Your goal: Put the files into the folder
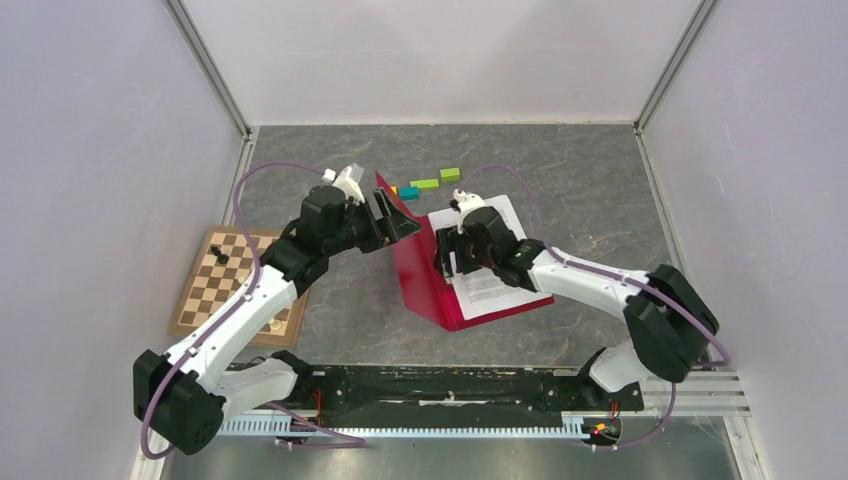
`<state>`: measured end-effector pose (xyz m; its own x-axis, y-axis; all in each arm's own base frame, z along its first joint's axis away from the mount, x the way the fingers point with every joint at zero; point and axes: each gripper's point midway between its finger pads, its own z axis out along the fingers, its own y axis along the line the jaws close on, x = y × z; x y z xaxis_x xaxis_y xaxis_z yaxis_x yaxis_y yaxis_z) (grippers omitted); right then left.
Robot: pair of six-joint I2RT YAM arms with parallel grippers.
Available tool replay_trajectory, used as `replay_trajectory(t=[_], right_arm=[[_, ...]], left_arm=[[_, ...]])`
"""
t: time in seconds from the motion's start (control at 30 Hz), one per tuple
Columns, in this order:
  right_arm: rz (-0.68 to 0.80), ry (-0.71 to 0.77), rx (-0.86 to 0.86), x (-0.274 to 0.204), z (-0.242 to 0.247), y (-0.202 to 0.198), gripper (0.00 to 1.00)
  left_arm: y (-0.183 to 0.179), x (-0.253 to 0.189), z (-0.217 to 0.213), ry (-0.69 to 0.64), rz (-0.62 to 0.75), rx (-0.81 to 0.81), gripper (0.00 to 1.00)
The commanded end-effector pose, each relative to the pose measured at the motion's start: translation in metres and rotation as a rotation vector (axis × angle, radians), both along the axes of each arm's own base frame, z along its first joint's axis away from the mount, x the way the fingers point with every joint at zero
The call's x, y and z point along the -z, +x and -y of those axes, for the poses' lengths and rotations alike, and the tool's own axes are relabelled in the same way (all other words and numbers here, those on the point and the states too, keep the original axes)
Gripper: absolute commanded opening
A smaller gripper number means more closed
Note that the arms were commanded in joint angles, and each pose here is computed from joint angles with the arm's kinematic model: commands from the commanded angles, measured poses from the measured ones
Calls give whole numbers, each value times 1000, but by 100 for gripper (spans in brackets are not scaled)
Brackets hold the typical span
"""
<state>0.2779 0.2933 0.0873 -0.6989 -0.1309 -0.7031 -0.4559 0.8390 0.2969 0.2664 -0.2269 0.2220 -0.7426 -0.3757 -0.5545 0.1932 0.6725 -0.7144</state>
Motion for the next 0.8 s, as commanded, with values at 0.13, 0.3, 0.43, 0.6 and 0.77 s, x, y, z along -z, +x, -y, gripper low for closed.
replay_trajectory(t=[0.13, 0.3, 0.43, 0.6, 0.77], right_arm=[[265, -20, 176, -88, 56, 36, 81], [373, -26, 283, -129, 91, 42, 83], [440, 10, 336, -158, 109, 38, 84], [503, 12, 433, -183, 137, 29, 84], [561, 4, 510, -214, 163, 19, 88]], left_arm=[[7, -52, 43, 9, 155, 111, 84], [13, -56, 73, -8, 161, 159, 84], [24, -49, 93, 1, 150, 178, 84], [35, -48, 123, -21, 150, 207, 84], [43, -46, 162, -56, 125, 253, 84]])
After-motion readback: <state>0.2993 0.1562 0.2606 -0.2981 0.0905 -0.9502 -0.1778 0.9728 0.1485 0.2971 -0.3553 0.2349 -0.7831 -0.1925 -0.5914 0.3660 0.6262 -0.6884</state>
